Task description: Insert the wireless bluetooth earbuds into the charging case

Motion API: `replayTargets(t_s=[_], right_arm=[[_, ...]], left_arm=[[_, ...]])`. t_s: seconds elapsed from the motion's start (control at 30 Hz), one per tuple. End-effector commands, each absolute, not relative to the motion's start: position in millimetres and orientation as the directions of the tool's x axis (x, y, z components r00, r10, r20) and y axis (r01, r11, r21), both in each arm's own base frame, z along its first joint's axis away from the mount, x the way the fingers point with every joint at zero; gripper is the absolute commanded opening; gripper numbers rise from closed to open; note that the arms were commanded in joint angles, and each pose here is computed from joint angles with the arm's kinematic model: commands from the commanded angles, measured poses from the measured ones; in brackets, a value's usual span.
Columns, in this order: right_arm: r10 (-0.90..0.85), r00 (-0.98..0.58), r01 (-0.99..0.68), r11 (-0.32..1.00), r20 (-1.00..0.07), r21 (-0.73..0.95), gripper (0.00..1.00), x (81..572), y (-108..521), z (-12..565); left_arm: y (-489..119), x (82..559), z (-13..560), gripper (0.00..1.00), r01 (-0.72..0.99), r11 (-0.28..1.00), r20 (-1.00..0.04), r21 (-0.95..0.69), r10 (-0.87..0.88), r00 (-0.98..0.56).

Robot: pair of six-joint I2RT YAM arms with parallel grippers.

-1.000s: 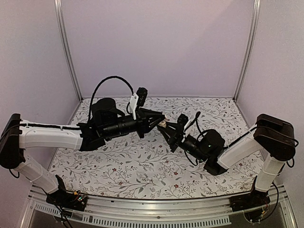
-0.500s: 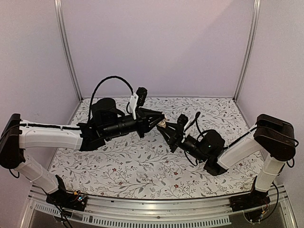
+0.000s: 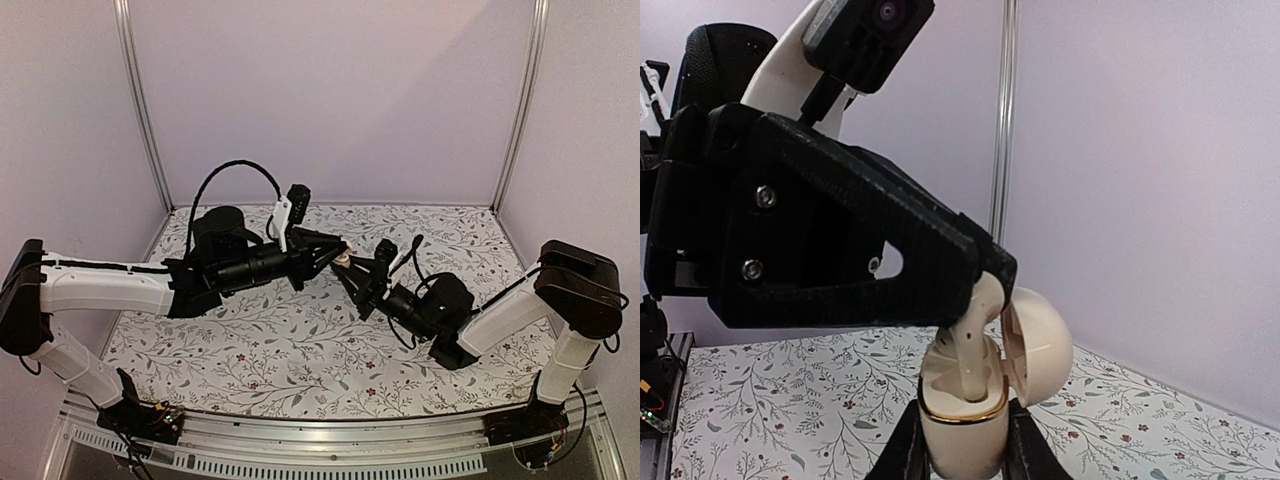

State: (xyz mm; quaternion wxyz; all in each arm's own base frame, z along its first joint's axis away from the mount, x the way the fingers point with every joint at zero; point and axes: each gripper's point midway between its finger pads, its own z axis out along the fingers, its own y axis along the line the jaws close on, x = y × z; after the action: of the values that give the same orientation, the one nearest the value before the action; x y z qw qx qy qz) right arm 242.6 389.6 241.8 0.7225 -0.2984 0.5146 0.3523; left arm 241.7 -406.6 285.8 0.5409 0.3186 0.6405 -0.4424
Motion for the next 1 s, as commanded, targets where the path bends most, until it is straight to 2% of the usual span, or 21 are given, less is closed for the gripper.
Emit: replayTargets(t_s=[0.0, 0.4, 0.57, 0.77, 0.97], right_arm=[[0.274, 0.253, -0.811, 0.584, -0.928, -0.049, 0.0, 239.0, 384.4, 269.0], [0.302, 0.28, -0.816, 0.575, -0.911, -0.06, 0.0, 234.5, 382.2, 280.9], [0.309, 0.289, -0.813, 0.579, -0.906, -0.062, 0.0, 233.5, 379.5, 283.9], [0.31, 0.301, -0.812, 0.58, -0.902, -0.071, 0.0, 231.8, 377.8, 287.4], [0.308, 0.3, -0.814, 0.576, -0.903, -0.074, 0.0, 231.1, 378.2, 286.9]], left_arm=[[-413.4, 236.2, 286.7, 0.06, 0.897, 0.384, -0.975, -0.22, -0.064, -0.212], [-417.5, 238.6, 278.6, 0.06, 0.888, 0.385, -0.967, -0.25, -0.061, -0.245], [-414.0, 243.5, 274.0, 0.07, 0.872, 0.423, -0.967, -0.244, -0.038, -0.252], [-414.8, 249.1, 268.4, 0.19, 0.86, 0.455, -0.965, -0.232, 0.002, -0.262], [-410.8, 252.9, 272.9, 0.24, 0.849, 0.481, -0.968, -0.221, -0.004, -0.25]])
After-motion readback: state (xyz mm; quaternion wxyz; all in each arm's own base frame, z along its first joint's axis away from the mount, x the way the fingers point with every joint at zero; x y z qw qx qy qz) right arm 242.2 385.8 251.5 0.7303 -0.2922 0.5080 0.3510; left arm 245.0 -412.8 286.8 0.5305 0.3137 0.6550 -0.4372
